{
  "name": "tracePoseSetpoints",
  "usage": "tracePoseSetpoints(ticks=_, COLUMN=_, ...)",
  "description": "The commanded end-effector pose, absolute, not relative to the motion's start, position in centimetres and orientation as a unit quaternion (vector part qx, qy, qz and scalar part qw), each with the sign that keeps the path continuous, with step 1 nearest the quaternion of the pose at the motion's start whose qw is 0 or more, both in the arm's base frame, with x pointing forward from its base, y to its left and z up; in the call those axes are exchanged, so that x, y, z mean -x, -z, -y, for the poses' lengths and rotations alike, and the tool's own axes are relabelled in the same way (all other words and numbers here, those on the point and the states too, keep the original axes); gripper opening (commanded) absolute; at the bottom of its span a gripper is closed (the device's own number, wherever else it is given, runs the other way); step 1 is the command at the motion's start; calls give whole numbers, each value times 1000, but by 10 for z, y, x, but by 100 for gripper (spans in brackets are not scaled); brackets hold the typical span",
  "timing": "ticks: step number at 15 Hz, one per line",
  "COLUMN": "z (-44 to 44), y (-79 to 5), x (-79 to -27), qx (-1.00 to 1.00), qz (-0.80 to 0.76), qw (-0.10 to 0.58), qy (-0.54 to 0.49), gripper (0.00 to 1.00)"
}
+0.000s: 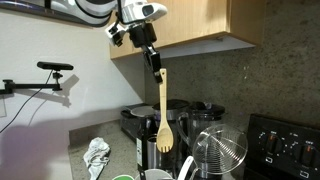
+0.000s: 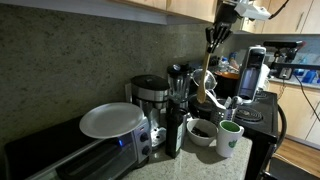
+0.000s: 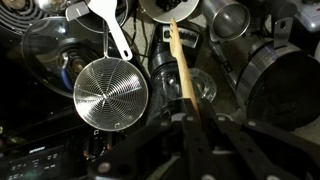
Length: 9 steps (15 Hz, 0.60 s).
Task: Take the wooden spoon and stir the contents in the bowl
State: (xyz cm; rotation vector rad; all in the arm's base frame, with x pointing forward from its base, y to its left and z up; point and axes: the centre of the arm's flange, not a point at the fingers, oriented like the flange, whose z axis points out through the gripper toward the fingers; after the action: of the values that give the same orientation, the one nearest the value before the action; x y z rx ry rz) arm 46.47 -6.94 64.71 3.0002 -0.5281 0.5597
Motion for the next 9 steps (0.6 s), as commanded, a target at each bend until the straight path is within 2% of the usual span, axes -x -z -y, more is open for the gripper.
tracePoseSetpoints(ticks=1, z=74, y=-671, x=-457, qx=-961, qz=210, qw=54, qy=-174, gripper=5)
tracePoseSetpoints(ticks=9, z=103, y=-669, x=-429, qx=-944, qz=280, qw=115, qy=-130, gripper=5)
